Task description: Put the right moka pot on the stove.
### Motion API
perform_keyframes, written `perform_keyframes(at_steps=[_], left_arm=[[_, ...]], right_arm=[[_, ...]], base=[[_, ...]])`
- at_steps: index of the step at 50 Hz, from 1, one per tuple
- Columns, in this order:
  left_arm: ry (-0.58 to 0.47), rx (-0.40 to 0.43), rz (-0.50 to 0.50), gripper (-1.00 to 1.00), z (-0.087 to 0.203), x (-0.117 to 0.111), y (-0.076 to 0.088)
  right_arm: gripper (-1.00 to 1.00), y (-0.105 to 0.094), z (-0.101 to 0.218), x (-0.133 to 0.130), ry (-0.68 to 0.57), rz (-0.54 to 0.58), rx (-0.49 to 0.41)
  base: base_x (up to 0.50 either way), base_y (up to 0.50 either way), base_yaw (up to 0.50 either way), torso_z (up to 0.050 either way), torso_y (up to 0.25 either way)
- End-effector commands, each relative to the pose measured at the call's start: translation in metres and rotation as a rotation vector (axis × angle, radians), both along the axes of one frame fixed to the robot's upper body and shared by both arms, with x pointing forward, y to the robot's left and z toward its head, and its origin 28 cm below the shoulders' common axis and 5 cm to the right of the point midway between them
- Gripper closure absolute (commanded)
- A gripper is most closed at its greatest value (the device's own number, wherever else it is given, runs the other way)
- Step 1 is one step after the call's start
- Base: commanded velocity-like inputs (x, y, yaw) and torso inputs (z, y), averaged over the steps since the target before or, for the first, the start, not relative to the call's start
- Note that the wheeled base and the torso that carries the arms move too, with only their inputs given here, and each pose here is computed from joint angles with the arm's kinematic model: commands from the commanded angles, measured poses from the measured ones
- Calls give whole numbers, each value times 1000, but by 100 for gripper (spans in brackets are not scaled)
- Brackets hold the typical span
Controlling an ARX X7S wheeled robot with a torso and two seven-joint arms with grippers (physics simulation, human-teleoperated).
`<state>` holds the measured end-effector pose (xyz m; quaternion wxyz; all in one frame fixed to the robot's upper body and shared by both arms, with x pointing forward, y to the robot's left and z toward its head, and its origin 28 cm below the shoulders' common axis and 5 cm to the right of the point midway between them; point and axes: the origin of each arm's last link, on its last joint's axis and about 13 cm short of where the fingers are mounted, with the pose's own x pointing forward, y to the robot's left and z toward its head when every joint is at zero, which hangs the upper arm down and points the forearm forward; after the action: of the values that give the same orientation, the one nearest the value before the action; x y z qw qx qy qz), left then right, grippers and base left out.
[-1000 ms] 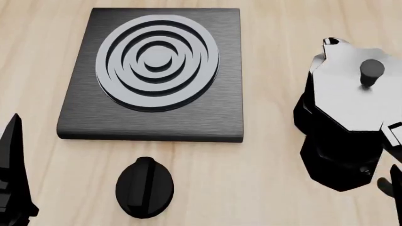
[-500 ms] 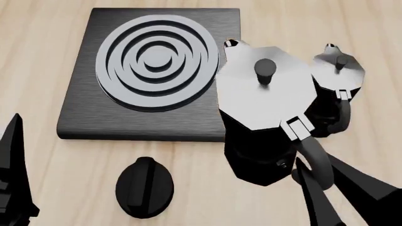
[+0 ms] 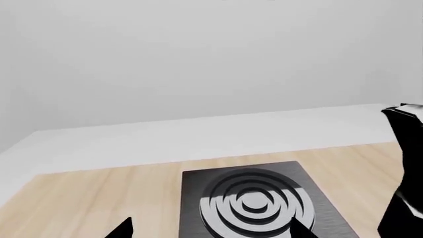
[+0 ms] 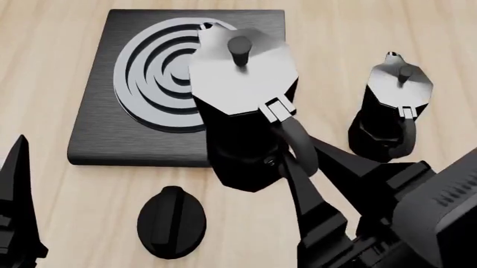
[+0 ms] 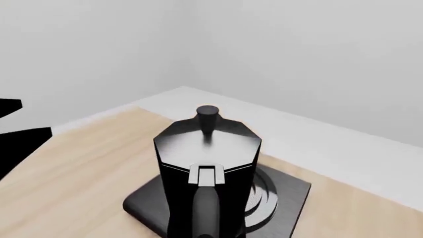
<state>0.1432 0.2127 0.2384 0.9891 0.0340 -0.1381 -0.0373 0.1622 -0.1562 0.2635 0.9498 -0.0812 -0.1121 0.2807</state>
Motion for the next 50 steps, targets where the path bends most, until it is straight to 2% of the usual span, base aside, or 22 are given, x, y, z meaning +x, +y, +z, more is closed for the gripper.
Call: perform_keyframes(at_steps=[1,16,50], left_arm=[[-2,0,-4,-100,0,0,0],[-2,1,-12,-100,1,0,-1],[-2,3,-30,-100,0,0,-2]], right_arm=[[100,15,15,25,-54,22,-23],[100,29,23,49,-65,42,-27],[100,58,28,125,-87,14,-6]], base=[[0,0,0,0,0],[0,0,0,0,1],[0,0,0,0,1]])
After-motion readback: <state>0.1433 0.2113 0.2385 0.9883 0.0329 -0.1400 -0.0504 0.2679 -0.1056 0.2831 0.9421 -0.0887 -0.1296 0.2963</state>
